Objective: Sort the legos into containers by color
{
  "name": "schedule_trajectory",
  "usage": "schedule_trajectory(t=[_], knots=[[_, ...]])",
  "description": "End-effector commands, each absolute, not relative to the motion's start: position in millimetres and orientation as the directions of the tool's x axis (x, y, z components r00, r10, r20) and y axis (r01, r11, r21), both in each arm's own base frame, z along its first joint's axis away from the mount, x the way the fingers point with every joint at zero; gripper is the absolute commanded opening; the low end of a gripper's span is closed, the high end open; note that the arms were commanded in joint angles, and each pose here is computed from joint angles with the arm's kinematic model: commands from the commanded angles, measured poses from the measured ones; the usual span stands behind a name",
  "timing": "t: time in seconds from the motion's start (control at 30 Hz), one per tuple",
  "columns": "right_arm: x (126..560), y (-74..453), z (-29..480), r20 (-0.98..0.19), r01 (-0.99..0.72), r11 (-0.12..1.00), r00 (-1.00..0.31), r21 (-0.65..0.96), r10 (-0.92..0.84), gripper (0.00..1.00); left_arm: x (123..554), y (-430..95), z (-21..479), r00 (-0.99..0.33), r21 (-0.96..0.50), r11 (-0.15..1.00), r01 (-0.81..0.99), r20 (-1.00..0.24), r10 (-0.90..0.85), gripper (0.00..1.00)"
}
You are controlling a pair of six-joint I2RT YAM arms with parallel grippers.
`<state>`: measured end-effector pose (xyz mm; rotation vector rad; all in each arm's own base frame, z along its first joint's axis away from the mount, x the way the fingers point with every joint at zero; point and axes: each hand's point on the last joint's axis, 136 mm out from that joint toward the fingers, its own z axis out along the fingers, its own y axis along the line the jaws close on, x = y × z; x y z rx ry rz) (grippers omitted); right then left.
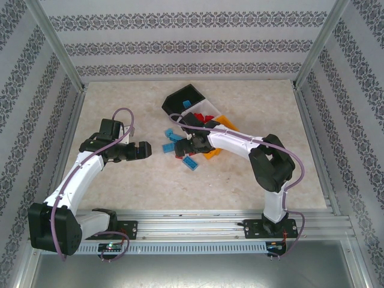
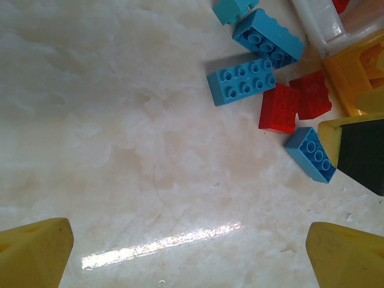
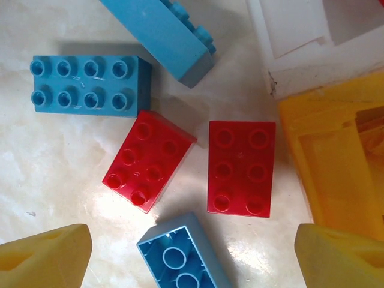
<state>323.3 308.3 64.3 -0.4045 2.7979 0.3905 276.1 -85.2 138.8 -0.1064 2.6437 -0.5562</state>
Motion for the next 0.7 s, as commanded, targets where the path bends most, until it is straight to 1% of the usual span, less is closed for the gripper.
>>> schedule_trajectory(t=[0.0, 0.13, 0.33, 0.53, 0.67], knots=[[312, 312, 48, -0.267, -0.324, 0.916, -0.928, 0.235, -0.260, 0.85, 278, -85, 142, -0.898, -0.410, 0.912, 0.028, -0.411, -0.157, 1.00], [302, 306, 35, -0.236, -0.340, 0.913, -0.928, 0.224, -0.288, 0.80, 278, -85, 142, -0.897, -0.410, 0.912, 0.028, -0.413, -0.158, 1.00], [291, 303, 22, -0.202, -0.367, 0.908, -0.923, 0.203, -0.327, 0.76, 278, -85, 142, -0.897, -0.411, 0.911, 0.027, -0.412, -0.159, 1.00], [283, 306, 12, -0.185, -0.397, 0.903, -0.912, 0.165, -0.367, 0.72, 277, -85, 141, -0.898, -0.409, 0.912, 0.025, -0.410, -0.160, 1.00], [279, 306, 10, -0.187, -0.405, 0.902, -0.907, 0.147, -0.377, 0.67, 277, -85, 140, -0.899, -0.409, 0.912, 0.023, -0.407, -0.159, 1.00]])
